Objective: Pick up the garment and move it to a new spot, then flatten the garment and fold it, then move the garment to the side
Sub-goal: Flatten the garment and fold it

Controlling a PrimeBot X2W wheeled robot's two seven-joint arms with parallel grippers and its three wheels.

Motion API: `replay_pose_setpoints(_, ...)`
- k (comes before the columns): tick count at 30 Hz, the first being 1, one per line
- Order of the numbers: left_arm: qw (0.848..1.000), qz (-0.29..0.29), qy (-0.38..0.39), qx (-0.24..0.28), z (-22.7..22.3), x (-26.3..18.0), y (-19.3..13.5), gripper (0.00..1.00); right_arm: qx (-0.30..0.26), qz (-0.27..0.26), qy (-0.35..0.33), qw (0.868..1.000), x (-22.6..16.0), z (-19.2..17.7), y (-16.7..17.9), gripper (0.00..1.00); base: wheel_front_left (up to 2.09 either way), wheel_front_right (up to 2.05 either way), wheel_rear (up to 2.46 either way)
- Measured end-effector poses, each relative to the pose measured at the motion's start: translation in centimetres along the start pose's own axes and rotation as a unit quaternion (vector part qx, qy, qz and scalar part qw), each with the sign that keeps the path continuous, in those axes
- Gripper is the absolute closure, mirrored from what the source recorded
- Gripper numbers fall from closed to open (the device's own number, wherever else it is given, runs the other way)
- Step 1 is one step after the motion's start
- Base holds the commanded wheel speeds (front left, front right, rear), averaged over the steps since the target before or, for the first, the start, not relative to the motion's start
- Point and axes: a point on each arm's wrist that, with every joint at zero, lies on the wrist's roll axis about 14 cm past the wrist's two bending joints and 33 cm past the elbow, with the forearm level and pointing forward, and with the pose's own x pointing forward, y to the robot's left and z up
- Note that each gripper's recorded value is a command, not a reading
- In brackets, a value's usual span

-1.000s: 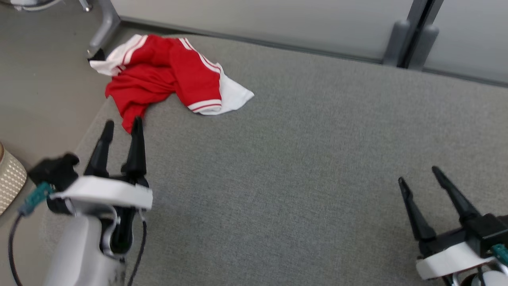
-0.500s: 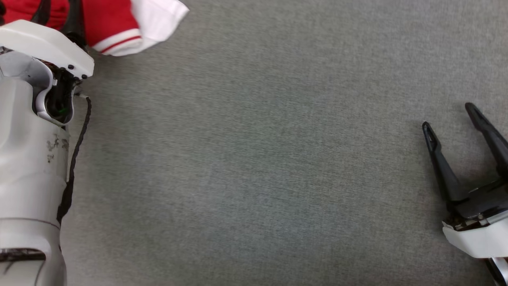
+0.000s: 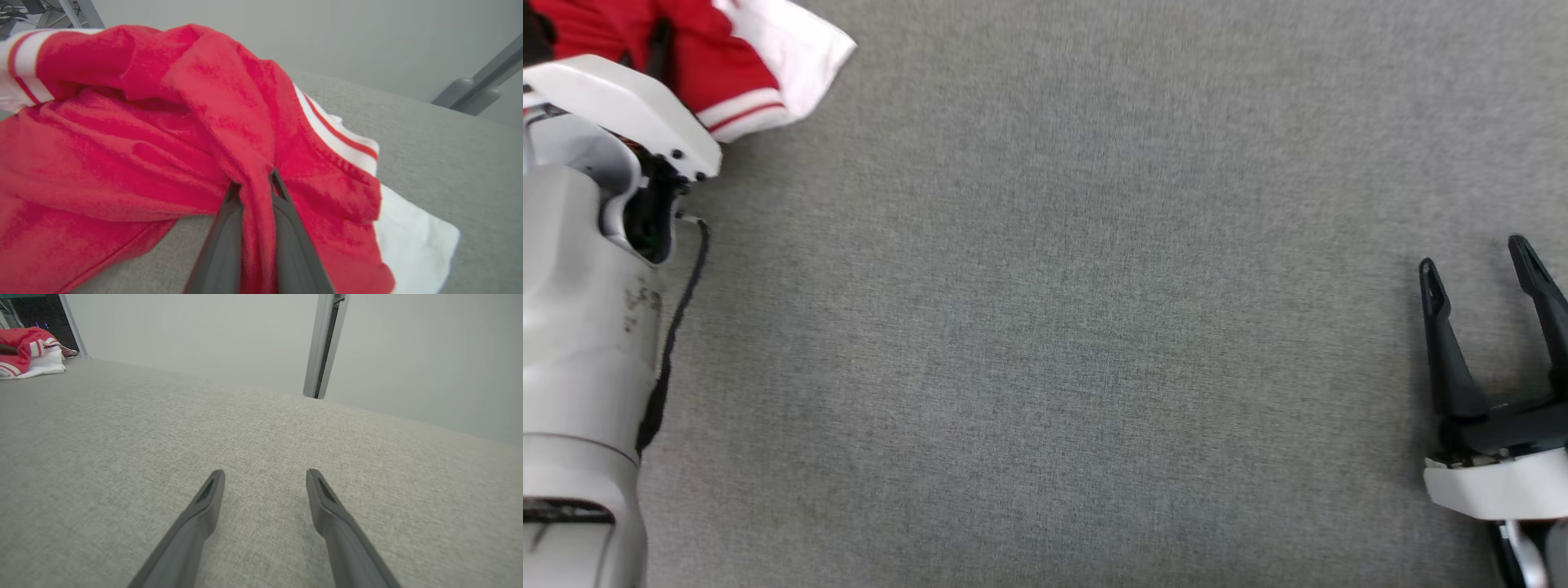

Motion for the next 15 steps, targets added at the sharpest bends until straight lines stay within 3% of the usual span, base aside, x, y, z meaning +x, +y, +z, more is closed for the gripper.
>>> replay_pose_setpoints(8,0.985,-0.156,-0.075,0.019,4.3,-7.4,-8.8,1.00,0.040,-0.021,-0.012,0.999,-3.3,2.5,2.7,0.00,0.00,0.00,0.00)
replay_pose_setpoints(12,0.960,-0.269,-0.076,0.018,3.5,-13.9,-14.7,1.00,0.040,-0.039,-0.025,0.998,-5.6,4.2,2.9,0.00,0.00,0.00,0.00)
replay_pose_setpoints(15,0.934,-0.353,-0.063,0.015,1.9,-19.4,-19.3,1.00,0.037,-0.054,-0.053,0.996,-7.2,6.4,2.7,0.00,0.00,0.00,0.00)
